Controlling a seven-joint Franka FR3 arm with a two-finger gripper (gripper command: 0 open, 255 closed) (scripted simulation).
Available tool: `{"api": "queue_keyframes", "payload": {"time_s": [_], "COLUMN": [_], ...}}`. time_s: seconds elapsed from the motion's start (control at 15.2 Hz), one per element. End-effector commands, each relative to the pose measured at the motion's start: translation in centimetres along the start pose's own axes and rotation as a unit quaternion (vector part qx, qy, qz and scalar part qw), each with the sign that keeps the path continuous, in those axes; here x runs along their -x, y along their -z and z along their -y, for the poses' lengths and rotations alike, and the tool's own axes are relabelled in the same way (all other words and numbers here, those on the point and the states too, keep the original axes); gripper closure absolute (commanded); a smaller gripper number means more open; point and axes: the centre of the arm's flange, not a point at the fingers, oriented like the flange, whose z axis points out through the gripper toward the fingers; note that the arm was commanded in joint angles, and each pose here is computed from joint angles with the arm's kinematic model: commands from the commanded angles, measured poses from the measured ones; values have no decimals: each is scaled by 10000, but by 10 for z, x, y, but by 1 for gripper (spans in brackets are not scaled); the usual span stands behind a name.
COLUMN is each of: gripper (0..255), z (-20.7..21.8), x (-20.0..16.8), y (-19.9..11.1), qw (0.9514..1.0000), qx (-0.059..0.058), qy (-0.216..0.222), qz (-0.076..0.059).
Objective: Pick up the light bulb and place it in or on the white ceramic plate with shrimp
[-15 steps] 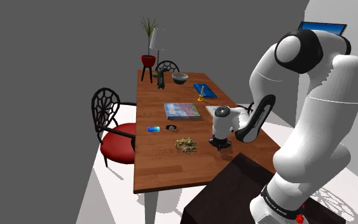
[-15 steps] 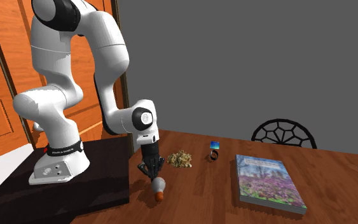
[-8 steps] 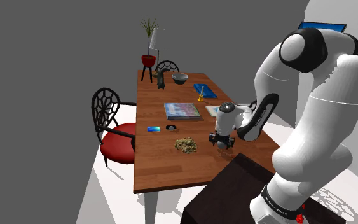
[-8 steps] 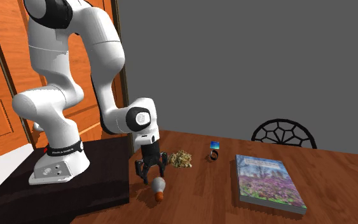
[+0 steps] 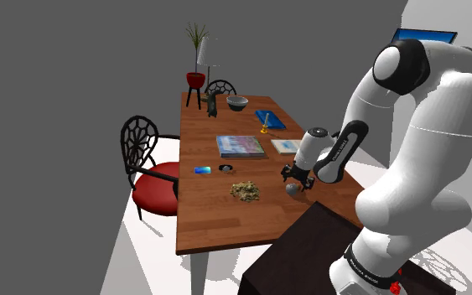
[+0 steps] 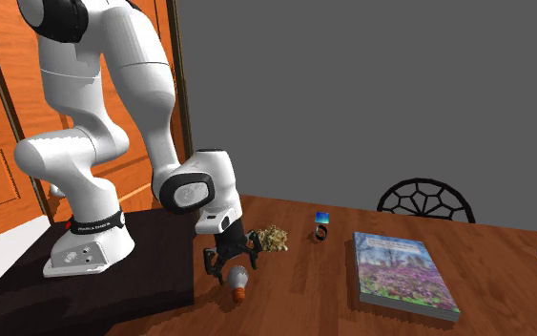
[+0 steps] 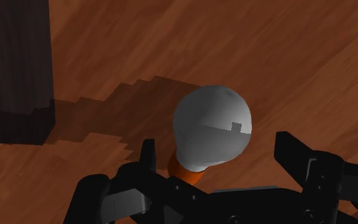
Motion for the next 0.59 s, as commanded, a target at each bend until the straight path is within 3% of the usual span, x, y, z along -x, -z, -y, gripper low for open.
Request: {"api": "queue_keyframes", "payload": {"time_s": [0.0,0.53], "gripper": [0,0], "z": [-1,-1], "x": [0,0], "y": [-10,-18], "qw": [10000,10000], "qx": [-6,-6], "qy": [-2,-2], "qz": [3,3]}}
